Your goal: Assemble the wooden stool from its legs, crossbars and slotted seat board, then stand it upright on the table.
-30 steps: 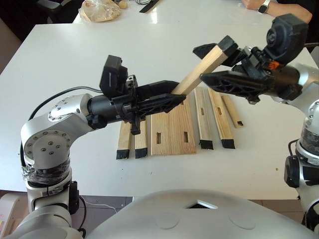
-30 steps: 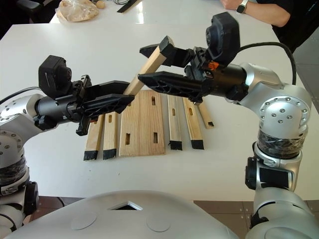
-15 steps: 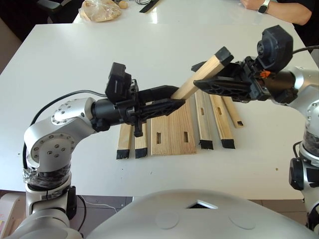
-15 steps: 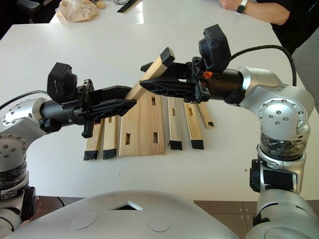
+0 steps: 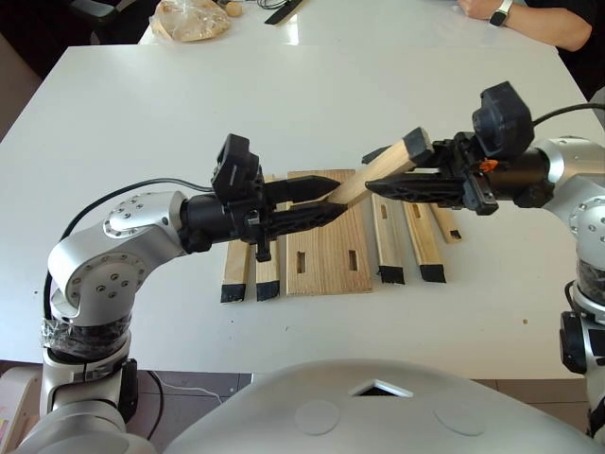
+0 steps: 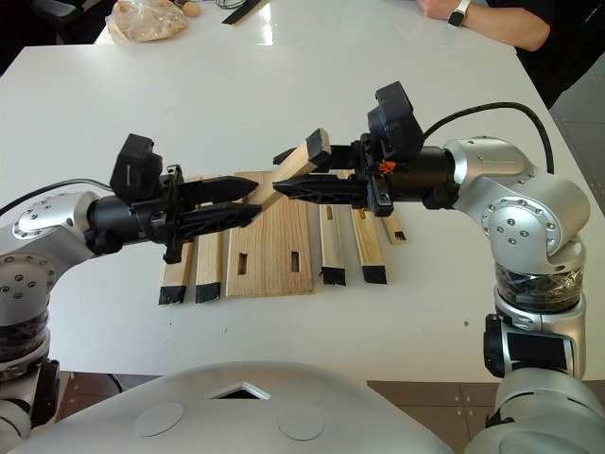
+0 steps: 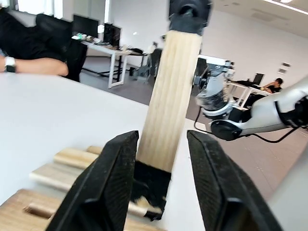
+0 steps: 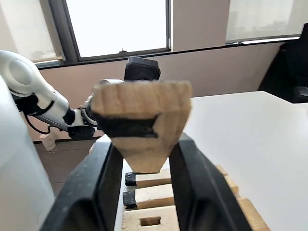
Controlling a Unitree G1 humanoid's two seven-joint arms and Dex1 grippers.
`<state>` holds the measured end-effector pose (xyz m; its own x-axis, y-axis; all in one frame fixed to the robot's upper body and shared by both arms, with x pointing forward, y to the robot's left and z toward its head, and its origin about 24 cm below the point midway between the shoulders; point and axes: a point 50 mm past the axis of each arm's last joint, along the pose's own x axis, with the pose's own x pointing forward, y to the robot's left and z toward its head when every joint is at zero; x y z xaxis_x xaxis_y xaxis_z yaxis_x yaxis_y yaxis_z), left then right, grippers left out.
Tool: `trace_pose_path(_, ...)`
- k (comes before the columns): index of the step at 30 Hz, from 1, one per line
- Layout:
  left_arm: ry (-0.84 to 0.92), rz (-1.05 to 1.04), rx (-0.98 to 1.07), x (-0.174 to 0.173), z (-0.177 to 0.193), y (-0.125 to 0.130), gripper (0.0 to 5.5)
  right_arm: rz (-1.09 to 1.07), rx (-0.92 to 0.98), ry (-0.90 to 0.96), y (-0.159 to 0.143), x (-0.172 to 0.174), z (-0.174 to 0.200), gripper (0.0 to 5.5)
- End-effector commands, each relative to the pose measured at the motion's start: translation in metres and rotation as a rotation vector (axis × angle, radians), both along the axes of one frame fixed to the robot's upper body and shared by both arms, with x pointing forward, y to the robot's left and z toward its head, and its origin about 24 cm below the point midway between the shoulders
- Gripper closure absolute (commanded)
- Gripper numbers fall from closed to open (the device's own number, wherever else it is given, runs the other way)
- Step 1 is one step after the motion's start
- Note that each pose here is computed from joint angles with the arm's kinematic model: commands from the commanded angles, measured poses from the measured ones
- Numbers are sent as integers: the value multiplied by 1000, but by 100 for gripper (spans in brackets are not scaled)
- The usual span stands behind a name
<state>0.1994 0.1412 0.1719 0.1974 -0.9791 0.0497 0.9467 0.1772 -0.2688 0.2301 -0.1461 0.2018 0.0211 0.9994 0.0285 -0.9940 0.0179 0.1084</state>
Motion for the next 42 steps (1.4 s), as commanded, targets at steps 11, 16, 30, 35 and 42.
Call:
trace_pose_path(11,45,225,173,9,-51,21,266,-290,-455,-291,-64,45,-17,421)
trace_pose_path(16,54,287,172,7,-60,19,266,-273,-658,-346,-90,58,-46,421)
trace_pose_path(30,67,310,195,3,-67,16,266,-185,-638,-276,-97,49,-62,421)
trace_pose_path(35,73,306,192,1,-69,12,266,-115,-684,-245,-93,39,-80,421)
trace_pose_path(42,75,291,188,0,-69,10,266,-40,-748,-209,-97,29,-97,421)
